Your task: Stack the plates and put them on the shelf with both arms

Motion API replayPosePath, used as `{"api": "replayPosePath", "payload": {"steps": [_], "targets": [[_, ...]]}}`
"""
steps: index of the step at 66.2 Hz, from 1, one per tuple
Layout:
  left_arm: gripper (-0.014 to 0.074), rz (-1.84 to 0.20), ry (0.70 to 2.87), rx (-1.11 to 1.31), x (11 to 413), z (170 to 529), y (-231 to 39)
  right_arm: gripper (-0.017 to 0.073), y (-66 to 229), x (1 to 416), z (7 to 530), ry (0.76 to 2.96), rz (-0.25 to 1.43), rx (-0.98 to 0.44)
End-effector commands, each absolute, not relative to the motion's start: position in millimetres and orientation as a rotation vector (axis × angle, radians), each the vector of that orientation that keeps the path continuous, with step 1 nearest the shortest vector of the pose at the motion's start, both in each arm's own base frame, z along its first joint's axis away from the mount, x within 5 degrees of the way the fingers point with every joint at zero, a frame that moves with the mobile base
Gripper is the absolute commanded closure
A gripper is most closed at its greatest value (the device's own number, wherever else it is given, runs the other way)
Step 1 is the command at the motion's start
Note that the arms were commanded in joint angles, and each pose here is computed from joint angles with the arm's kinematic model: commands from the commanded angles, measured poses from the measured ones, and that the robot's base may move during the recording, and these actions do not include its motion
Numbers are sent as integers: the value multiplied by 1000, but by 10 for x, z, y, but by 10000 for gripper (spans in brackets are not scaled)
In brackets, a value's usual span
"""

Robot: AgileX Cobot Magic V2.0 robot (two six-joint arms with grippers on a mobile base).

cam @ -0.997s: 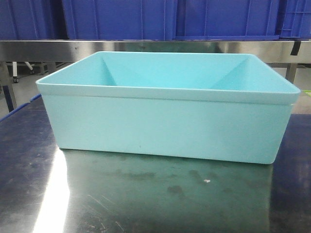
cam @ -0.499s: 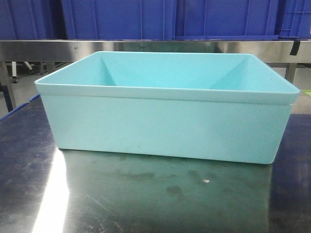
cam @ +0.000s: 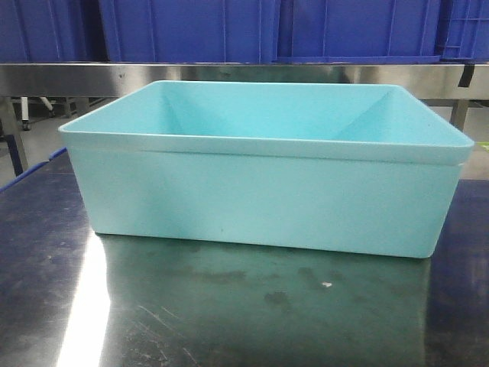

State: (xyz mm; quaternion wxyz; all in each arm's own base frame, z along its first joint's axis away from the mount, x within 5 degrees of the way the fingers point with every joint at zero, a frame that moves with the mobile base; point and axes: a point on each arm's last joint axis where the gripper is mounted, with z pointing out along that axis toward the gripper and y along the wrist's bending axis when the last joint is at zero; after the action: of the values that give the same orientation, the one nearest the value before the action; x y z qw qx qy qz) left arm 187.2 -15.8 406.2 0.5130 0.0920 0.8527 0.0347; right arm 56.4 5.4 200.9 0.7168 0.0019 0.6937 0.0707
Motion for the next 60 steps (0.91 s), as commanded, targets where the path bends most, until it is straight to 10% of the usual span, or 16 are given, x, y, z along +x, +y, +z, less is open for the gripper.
{"api": "replayPosePath", "payload": {"steps": [1,60], "targets": [[508,87,2030,229,2022,4206,-185,503,52,542,2102,1428,153,-3],[508,93,2075,256,2150,4135,-205,503,52,542,2102,1428,153,-3]]}}
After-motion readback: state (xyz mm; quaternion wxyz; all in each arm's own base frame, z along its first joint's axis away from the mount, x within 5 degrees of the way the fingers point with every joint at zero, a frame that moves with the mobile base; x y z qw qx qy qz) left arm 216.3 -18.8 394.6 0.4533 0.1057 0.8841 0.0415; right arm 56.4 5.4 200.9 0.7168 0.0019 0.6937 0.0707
